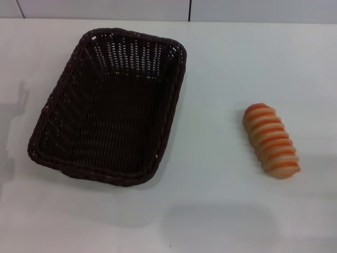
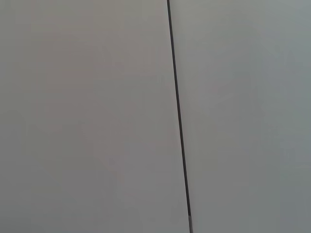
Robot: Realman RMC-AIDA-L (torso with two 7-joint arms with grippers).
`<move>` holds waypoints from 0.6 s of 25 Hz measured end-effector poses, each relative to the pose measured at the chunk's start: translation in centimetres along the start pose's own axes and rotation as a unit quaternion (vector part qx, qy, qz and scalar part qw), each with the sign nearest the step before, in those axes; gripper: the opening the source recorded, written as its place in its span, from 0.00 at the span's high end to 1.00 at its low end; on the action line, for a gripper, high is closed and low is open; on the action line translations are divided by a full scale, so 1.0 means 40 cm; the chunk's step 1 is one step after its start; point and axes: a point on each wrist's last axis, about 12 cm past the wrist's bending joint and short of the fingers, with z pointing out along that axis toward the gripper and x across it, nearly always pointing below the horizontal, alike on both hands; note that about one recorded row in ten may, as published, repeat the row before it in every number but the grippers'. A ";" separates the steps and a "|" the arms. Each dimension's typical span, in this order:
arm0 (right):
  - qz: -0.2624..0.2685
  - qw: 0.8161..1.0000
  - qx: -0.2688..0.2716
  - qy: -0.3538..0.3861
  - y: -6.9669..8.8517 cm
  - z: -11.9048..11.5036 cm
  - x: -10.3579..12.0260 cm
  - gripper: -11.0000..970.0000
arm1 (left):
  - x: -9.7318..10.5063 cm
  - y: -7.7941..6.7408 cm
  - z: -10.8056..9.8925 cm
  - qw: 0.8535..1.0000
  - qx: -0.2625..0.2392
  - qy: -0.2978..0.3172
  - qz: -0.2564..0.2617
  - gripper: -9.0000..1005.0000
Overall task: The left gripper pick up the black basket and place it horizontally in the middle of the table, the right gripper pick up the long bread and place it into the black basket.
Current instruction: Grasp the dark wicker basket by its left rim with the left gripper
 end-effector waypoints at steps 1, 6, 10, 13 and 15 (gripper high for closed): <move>0.000 1.000 0.000 0.000 0.000 0.000 0.000 0.15 | 0.000 0.000 0.000 1.000 0.000 0.000 0.000 0.22; 0.000 1.000 0.000 -0.002 0.000 0.004 0.000 0.15 | -0.002 -0.001 0.002 1.000 0.001 -0.003 -0.002 0.22; 0.001 1.000 -0.002 -0.001 0.001 0.003 0.000 0.15 | -0.002 -0.006 0.001 1.000 0.008 -0.003 -0.004 0.22; 0.002 1.000 -0.004 0.002 0.003 0.004 0.002 0.15 | -0.004 -0.016 0.004 1.000 0.023 -0.005 -0.005 0.23; 0.002 1.000 -0.004 0.003 0.003 0.004 0.003 0.15 | -0.004 -0.016 0.004 1.000 0.023 -0.005 -0.005 0.23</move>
